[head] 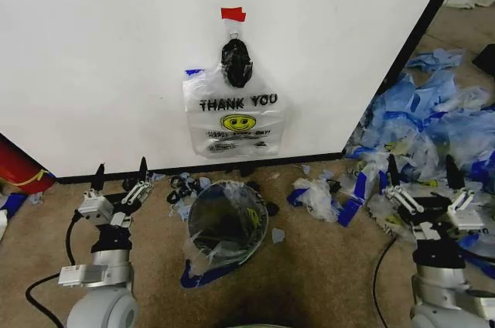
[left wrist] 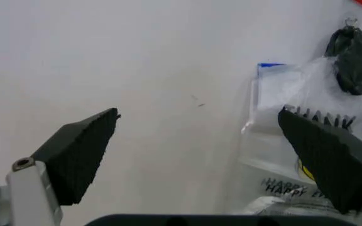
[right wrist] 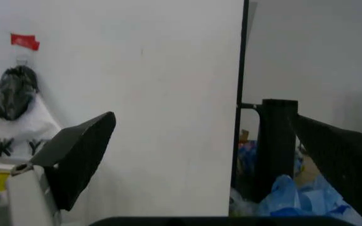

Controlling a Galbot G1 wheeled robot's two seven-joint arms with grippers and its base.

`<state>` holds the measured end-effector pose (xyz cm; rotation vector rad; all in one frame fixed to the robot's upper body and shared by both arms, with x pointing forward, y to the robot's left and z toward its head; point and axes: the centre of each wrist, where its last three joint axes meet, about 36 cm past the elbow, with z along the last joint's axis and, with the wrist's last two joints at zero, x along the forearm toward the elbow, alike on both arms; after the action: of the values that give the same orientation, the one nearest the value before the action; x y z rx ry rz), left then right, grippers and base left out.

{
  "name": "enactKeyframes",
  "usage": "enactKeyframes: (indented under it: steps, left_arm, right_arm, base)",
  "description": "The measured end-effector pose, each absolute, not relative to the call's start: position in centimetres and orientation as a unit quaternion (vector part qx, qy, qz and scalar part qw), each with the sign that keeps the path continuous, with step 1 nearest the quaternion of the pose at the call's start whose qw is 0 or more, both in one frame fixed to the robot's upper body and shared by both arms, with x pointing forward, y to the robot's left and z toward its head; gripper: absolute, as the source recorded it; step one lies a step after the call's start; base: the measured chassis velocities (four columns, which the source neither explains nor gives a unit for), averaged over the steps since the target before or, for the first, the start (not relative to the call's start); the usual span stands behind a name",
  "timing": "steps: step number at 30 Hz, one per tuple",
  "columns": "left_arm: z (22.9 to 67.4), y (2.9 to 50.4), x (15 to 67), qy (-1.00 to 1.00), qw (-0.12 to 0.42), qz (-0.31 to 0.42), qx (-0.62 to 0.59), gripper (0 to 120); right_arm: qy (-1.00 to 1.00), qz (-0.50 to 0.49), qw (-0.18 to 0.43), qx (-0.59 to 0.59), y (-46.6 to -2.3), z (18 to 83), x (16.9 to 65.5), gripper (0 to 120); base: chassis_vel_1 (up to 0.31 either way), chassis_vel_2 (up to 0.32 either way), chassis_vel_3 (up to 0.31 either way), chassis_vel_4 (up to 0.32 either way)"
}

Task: Pick up the garbage bag from the wall and place it over the trash bin.

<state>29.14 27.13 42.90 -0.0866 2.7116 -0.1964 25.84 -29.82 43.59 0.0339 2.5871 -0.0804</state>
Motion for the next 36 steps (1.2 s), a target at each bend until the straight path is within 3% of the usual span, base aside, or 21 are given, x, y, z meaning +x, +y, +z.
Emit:
enactKeyframes:
  steps: [36]
  left_arm:
    - [42.6,27.2,29.3,0.976,0.204,-0.071,-0.031,100]
  right_arm:
    - [0.966,-0.033,0.254,0.022,-29.4,41.4,25.8,100]
  base:
    - [0.0,0.0,0.0,0.0]
